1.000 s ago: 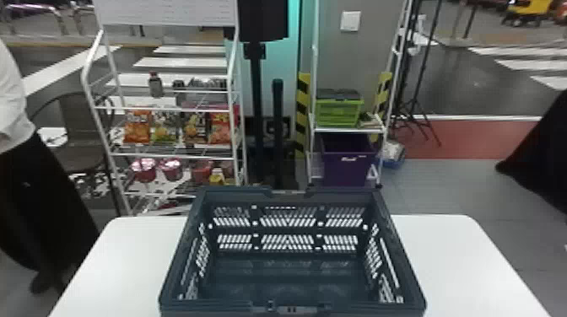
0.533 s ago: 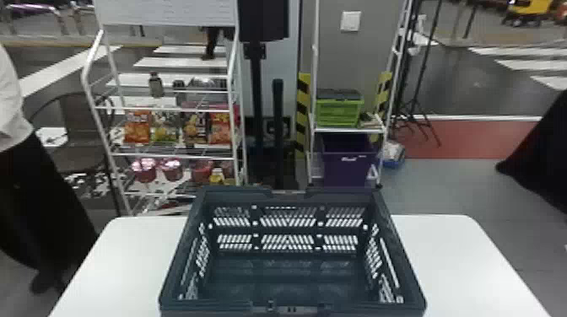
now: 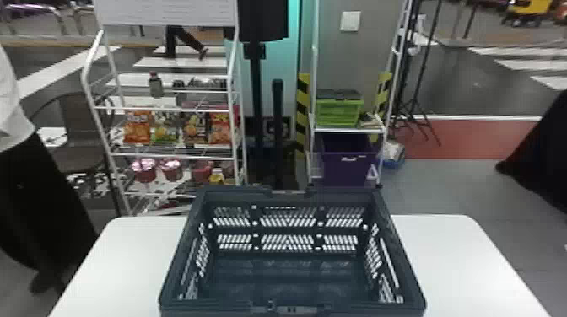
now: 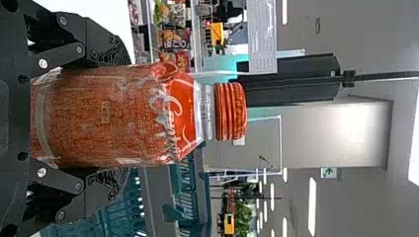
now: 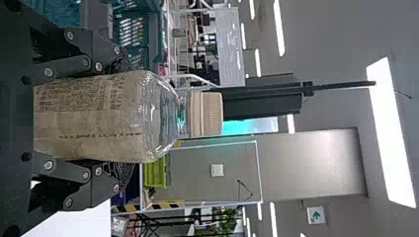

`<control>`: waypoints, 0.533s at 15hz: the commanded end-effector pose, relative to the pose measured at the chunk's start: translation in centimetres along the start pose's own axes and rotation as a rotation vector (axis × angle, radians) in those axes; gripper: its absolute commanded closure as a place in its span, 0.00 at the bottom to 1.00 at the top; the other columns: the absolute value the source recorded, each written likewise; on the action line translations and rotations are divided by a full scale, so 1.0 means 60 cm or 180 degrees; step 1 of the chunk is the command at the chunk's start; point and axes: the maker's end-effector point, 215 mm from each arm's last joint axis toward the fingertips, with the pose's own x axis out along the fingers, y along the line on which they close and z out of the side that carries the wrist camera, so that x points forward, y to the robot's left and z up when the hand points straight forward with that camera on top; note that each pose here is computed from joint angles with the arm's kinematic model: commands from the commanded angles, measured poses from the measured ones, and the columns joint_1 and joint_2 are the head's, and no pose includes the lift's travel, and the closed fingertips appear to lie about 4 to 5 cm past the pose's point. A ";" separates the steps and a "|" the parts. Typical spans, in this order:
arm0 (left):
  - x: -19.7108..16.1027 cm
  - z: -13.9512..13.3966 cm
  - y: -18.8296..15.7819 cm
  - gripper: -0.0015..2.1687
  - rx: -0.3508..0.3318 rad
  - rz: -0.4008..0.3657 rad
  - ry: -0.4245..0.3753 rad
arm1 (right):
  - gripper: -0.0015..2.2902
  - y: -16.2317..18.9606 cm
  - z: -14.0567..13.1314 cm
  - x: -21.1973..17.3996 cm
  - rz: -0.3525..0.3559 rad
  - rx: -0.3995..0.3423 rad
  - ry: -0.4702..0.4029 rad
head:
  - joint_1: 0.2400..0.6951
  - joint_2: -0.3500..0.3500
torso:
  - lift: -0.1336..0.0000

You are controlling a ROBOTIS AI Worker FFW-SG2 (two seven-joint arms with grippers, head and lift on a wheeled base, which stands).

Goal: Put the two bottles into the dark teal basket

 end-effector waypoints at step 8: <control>-0.012 0.002 -0.007 0.99 -0.0047 0.0030 -0.0031 | 0.89 0.017 0.031 0.173 0.0063 0.0097 0.0147 | 0.57 0.50 | 1.00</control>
